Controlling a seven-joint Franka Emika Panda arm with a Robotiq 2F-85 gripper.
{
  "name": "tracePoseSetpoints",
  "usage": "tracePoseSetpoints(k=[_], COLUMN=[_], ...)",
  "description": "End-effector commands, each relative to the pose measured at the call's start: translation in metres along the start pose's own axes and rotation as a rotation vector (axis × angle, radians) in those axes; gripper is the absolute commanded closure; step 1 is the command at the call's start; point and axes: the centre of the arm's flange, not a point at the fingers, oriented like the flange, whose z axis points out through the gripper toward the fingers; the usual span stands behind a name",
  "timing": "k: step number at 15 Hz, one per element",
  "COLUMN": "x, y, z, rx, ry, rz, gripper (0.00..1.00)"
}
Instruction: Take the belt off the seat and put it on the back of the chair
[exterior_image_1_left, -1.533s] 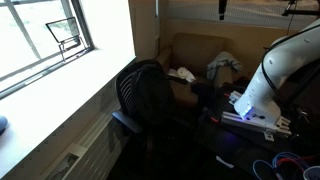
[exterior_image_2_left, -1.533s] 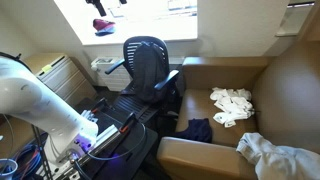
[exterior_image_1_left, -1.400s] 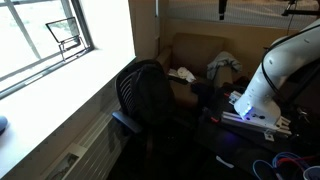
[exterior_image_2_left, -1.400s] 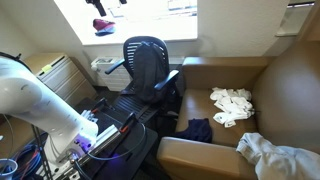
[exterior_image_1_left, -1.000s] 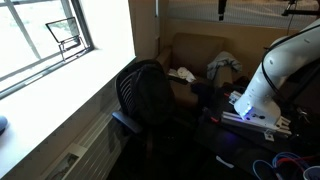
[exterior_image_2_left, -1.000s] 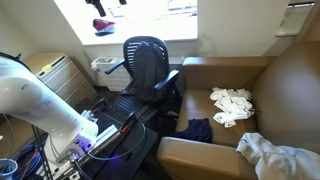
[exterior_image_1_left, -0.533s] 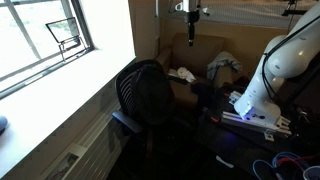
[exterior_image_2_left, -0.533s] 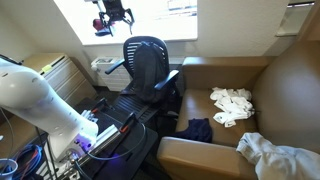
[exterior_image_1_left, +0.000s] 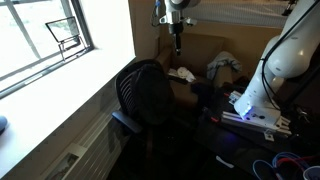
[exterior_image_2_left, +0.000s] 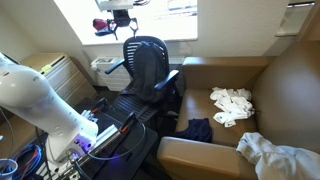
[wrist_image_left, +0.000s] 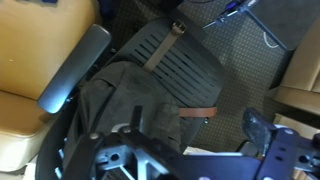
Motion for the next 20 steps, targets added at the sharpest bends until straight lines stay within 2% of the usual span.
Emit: tracePoseSetpoints(k=[1, 4, 6, 8, 9, 10, 12, 13, 15, 18, 20], x=[0.056, 0.097, 0.109, 0.106, 0.096, 0.098, 0.101, 0.101, 0.119, 0.145, 0.15], y=[-0.016, -0.067, -0.099, -0.113, -0.115, -0.119, -0.118, -0.13, -0.147, -0.171, -0.182], z=[0.062, 0.114, 0.139, 0.126, 0.149, 0.146, 0.136, 0.134, 0.162, 0.206, 0.241], rx=[0.177, 0.32, 0.384, 0.373, 0.372, 0.374, 0.372, 0.267, 0.211, 0.101, 0.019], ry=[-0.012, -0.097, -0.201, -0.332, -0.257, -0.298, -0.315, -0.301, -0.352, -0.366, -0.381], rz=[-0.083, -0.139, -0.155, -0.215, -0.194, -0.205, -0.213, -0.321, -0.398, -0.539, -0.642], gripper=[0.0, 0.0, 0.0, 0.0, 0.0, 0.0, 0.0, 0.0, 0.0, 0.0, 0.0])
